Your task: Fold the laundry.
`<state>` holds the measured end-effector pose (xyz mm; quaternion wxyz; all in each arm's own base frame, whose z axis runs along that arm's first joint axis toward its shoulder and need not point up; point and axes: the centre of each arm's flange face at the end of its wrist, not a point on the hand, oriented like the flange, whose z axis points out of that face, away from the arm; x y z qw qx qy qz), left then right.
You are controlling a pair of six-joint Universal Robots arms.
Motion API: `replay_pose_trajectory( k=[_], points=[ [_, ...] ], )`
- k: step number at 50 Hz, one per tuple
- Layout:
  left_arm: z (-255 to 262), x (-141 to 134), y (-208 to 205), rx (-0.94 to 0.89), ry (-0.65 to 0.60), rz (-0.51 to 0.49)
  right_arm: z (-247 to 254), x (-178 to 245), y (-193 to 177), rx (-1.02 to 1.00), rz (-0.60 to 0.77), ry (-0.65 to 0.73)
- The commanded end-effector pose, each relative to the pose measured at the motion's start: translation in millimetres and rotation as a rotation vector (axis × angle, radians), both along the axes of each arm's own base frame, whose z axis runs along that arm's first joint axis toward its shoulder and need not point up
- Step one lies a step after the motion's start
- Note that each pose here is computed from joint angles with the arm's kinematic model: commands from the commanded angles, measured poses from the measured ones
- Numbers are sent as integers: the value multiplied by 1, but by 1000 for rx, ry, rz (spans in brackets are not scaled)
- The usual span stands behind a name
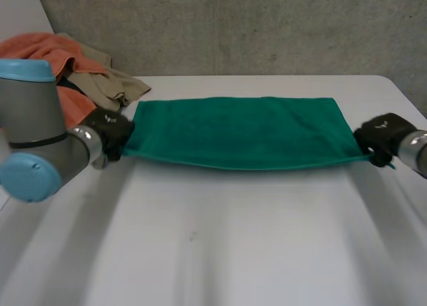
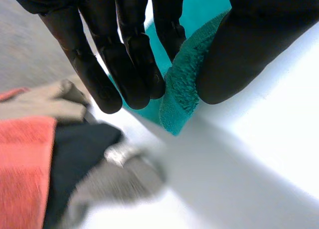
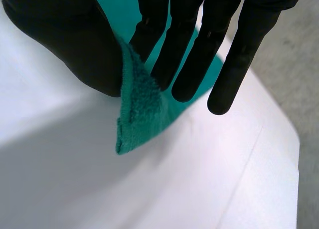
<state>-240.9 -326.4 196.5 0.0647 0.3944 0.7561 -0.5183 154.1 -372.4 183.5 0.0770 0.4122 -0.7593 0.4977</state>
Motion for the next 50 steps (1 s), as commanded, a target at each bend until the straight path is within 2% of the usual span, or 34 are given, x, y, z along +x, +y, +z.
replay_pose_trajectory(
  k=[1, 4, 8, 16, 20, 29, 38, 45, 50],
  points=[
    [13, 21, 72, 174, -209, -91, 24, -29, 57, 233, 78, 195],
    [19, 22, 92, 188, -244, -151, 27, -31, 62, 213, 144, 250],
    [16, 16, 96, 169, -269, -196, 21, -21, 52, 167, 133, 211],
    [1, 6, 56, 147, -200, -61, 3, -6, 3, 3, 57, 115],
    [-2, -10, 28, 97, -142, 0, -7, 2, -27, -96, 11, 59],
    [-10, -27, -7, 35, -135, 98, -23, 29, -66, -301, 46, -5],
    [-12, -39, -35, -70, -102, 127, -41, 40, -91, -407, 14, 5],
    [-20, -53, -46, -112, -90, 107, -62, 48, -99, -411, 1, 17],
    [-14, -67, -44, -158, -79, 75, -60, 52, -100, -438, -11, 8]
  ],
)
